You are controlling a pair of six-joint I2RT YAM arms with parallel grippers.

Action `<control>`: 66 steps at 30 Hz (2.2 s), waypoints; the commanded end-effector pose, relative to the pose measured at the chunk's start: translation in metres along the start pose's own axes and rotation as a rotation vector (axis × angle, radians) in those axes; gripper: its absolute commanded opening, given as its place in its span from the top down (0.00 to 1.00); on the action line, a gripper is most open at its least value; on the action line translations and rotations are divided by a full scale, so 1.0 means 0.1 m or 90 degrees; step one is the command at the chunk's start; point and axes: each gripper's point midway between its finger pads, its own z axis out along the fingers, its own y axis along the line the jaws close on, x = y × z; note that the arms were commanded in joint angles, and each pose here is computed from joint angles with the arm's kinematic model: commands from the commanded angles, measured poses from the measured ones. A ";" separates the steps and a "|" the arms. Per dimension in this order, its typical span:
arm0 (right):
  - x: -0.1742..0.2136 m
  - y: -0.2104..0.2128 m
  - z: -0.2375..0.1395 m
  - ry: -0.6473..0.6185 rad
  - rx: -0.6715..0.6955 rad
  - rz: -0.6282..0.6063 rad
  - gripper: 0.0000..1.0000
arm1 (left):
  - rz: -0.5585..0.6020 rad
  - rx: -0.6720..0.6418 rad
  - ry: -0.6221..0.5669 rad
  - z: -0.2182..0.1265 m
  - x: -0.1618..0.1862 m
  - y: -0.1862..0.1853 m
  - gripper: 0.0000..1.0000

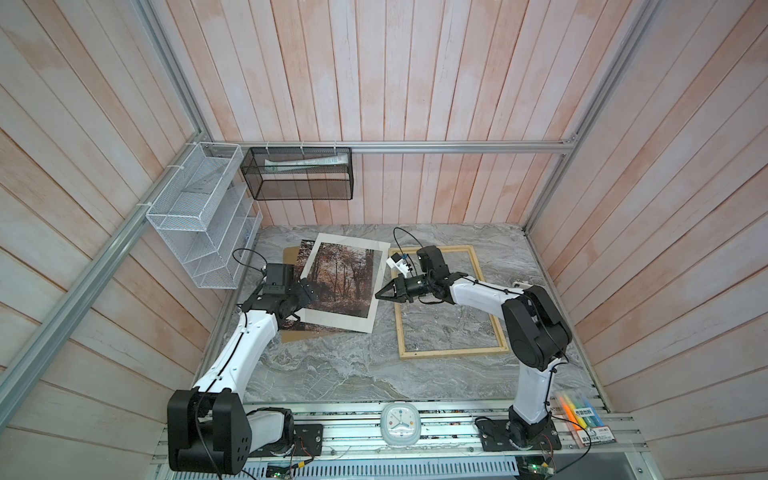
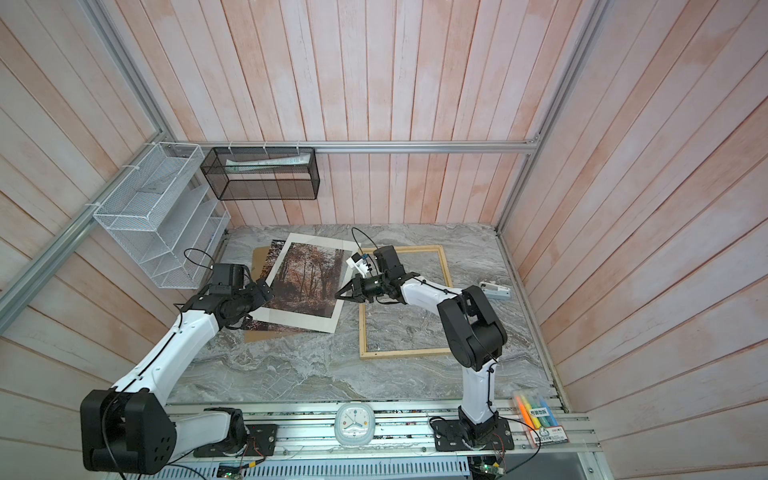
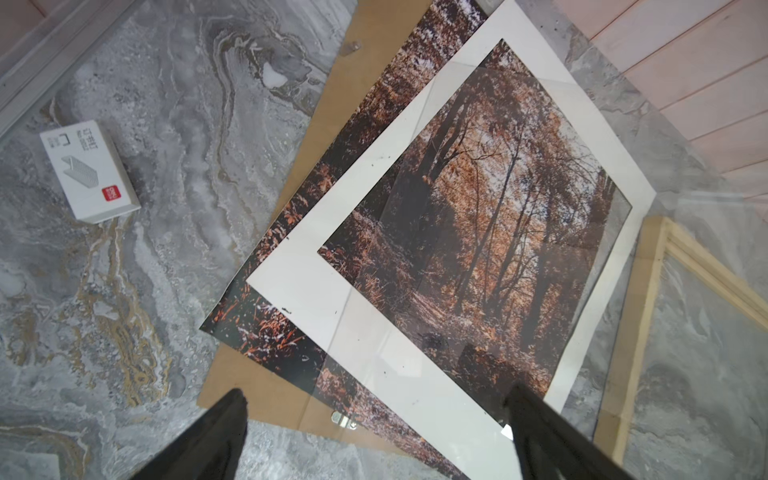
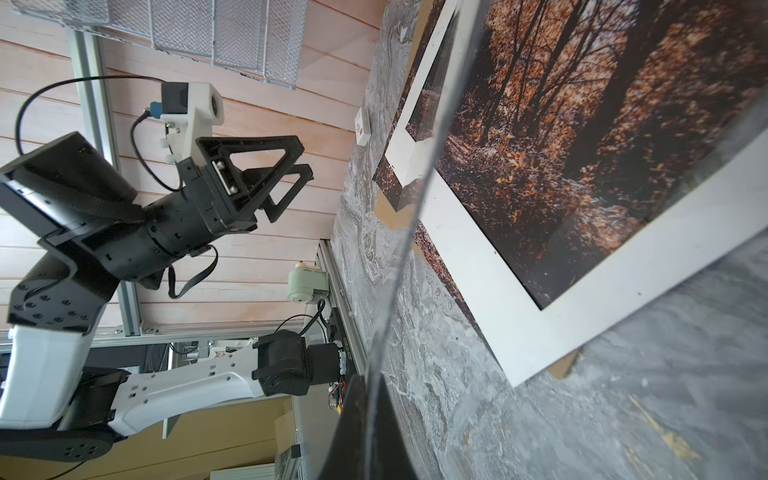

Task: Put the photo into the frame

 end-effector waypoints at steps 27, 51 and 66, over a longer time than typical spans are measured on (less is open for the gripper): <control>0.33 0.63 -1.53 -0.101 -0.037 -0.184 1.00 | 0.076 0.434 0.130 0.26 0.62 -1.28 0.01; 0.42 0.64 -1.60 -0.115 -0.091 -0.221 1.00 | 0.150 0.649 0.176 0.08 0.64 -1.76 0.06; 0.36 0.30 -1.62 -0.124 -0.051 -0.181 1.00 | 0.184 0.755 0.151 -0.29 0.21 -1.83 0.23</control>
